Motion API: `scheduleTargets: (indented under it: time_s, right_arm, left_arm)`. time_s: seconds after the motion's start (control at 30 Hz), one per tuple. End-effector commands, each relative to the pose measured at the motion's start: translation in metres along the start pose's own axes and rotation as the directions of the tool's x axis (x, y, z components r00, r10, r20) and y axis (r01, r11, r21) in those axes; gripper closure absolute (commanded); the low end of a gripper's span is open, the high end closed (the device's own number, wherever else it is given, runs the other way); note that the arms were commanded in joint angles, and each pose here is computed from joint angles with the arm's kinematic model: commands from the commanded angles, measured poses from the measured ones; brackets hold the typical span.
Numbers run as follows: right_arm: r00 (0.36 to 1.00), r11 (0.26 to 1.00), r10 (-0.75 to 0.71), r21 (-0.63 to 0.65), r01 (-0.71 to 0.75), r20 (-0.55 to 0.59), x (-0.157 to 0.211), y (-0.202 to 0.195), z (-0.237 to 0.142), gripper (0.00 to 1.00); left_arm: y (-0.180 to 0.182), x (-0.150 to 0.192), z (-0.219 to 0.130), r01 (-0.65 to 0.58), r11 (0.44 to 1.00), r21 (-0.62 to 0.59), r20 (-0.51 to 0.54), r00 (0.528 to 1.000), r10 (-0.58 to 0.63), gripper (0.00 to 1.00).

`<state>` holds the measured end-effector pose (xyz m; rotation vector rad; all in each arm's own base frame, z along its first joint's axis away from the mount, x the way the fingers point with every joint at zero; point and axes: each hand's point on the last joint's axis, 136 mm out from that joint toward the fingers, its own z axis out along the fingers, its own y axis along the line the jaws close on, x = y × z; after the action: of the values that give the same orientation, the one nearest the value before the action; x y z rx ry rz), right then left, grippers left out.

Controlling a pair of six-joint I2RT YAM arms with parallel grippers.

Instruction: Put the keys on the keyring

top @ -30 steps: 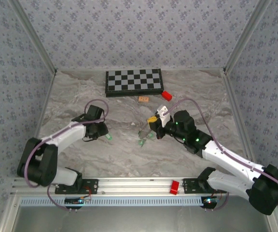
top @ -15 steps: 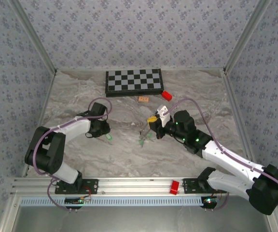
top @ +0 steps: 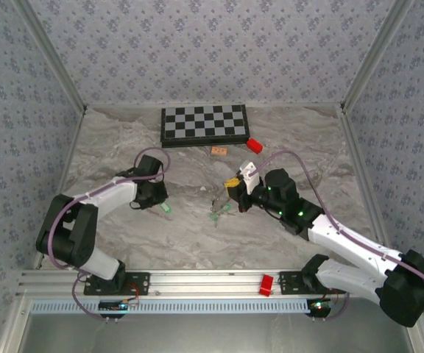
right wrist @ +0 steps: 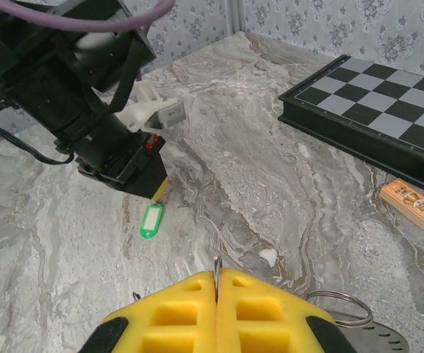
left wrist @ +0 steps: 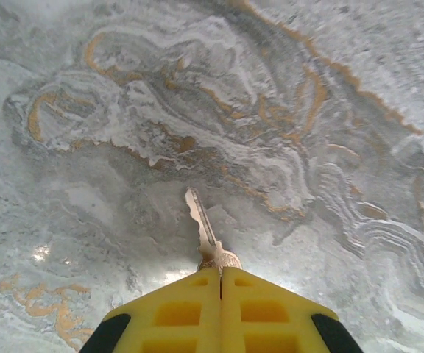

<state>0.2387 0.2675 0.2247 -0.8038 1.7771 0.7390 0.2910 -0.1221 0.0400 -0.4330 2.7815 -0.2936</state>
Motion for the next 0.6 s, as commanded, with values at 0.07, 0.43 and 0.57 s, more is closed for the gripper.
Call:
scheduleTargets:
  time_s: [0.07,0.43,0.57]
  right_arm:
    - [0.998,1.0,-0.001,-0.012,0.002,0.068,-0.017,0.005,-0.006,1.0]
    - [0.997,1.0,0.001,-0.013,0.0,0.077,-0.018,0.006,-0.007,1.0]
    - [0.997,1.0,0.004,-0.014,-0.003,0.078,-0.017,0.006,-0.007,1.0]
  left_arm:
    - [-0.035,-0.016,-0.041,-0.14,0.984,0.108,0.112,0.985,0.128,1.0]
    - [-0.078,-0.001,-0.092,-0.464,0.864,0.196,0.301,0.867,0.397,1.0]
    - [-0.069,0.012,-0.096,-0.506,0.846,0.165,0.292,0.845,0.448,1.0]
